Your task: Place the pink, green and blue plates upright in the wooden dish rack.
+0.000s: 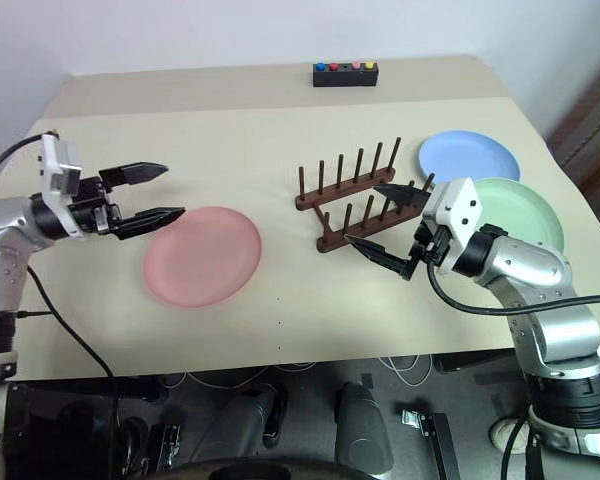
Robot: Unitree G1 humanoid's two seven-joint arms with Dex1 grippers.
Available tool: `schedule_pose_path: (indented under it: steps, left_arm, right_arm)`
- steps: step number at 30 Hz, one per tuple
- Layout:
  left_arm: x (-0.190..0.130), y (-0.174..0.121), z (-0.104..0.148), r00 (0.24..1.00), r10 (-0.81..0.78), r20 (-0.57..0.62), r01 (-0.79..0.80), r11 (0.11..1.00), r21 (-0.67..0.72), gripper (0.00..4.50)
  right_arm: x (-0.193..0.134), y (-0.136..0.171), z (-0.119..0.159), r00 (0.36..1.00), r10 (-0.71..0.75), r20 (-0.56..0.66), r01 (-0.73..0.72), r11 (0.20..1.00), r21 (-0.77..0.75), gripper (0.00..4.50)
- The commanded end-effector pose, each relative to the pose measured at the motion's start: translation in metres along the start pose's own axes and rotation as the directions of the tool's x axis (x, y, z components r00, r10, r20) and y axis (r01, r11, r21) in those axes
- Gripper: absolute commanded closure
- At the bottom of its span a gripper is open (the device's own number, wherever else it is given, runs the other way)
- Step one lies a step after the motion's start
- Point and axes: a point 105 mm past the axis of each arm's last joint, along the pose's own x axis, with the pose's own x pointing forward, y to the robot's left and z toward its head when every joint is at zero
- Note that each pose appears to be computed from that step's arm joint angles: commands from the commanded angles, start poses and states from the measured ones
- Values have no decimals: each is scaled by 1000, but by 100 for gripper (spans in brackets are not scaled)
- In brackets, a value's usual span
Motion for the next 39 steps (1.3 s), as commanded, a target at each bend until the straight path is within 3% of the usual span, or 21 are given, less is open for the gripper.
schedule_pose_path:
  steps: [1,20,25,29,32,36,39]
  left_arm:
    - [3,-2,8,999,-3,35,1,999,48,0]
    - [41,-15,-2,993,-90,77,88,995,36,0]
    - [47,-22,-12,992,-129,-10,129,992,15,0]
    - [74,-49,-10,973,-221,-69,220,975,-27,0]
    - [86,-53,-16,969,-209,-133,212,977,10,0]
    - [96,-58,-21,964,-207,-167,198,978,-69,0]
    - [116,-67,-37,953,-163,-255,159,987,-38,0]
  right_arm:
    - [-6,-6,12,1000,-13,11,14,998,-63,4]
    - [-27,-19,-3,994,-91,-63,85,993,-82,4]
    - [-22,-20,-8,990,-125,-66,118,987,-106,4]
    - [-19,-19,-10,989,-141,-53,134,985,-111,4]
    - [-18,-21,-11,987,-149,-56,142,982,-121,4]
    - [-17,-23,-12,986,-159,-57,150,979,-136,4]
    - [-18,-25,-13,981,-187,-48,178,973,-148,4]
